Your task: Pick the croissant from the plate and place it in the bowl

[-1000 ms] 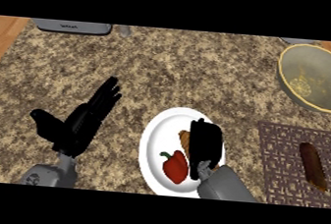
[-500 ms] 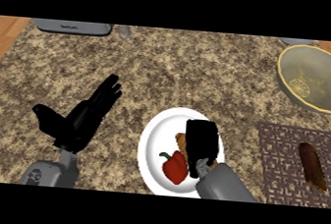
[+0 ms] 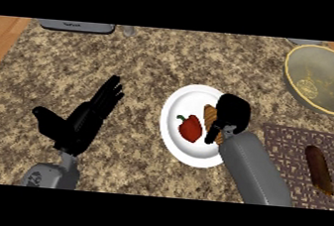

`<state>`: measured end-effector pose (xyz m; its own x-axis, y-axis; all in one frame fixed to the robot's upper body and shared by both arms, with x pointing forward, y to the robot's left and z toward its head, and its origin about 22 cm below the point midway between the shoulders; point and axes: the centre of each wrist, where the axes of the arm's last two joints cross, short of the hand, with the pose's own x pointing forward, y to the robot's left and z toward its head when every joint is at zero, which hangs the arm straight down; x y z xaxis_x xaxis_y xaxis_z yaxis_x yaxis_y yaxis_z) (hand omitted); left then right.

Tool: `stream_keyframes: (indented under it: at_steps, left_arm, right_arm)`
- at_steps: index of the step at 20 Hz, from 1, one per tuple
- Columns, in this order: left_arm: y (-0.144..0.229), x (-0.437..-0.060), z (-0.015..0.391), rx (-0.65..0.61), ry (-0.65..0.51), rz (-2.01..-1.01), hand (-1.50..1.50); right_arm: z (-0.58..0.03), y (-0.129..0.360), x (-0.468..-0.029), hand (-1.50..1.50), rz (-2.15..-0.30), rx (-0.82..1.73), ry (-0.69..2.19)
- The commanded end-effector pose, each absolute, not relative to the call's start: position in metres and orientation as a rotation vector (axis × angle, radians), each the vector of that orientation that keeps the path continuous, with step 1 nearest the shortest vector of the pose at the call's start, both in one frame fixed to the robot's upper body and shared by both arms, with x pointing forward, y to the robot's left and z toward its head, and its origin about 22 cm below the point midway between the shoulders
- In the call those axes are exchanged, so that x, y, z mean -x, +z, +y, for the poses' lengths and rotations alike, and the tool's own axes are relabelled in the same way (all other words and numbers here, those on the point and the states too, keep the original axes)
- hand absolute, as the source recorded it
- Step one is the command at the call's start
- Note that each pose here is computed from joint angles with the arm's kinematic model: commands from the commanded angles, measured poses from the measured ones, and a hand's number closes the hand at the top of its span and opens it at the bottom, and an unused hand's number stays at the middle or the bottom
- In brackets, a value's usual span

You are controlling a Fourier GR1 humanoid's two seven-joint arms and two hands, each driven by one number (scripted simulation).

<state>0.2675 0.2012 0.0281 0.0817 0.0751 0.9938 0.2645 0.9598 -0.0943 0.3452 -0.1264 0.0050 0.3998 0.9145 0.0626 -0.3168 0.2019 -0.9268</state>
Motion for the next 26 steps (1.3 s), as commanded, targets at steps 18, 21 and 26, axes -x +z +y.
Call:
stream_keyframes:
  at_steps: [18, 21, 26]
  left_arm:
    - [0.020, -0.268, 0.216, 0.275, -0.096, -1.474, 0.00]
    - [0.038, -0.273, 0.190, 0.271, -0.132, -1.488, 0.00]
    - [0.017, -0.264, 0.200, 0.273, -0.123, -1.470, 0.00]
  right_arm:
    - [-0.099, 0.188, -0.345, 1.50, -0.975, 1.474, 0.558]
    - [-0.114, 0.198, -0.355, 1.50, -0.965, 1.497, 0.505]
    - [-0.138, 0.207, -0.372, 1.50, -0.982, 1.519, 0.483]
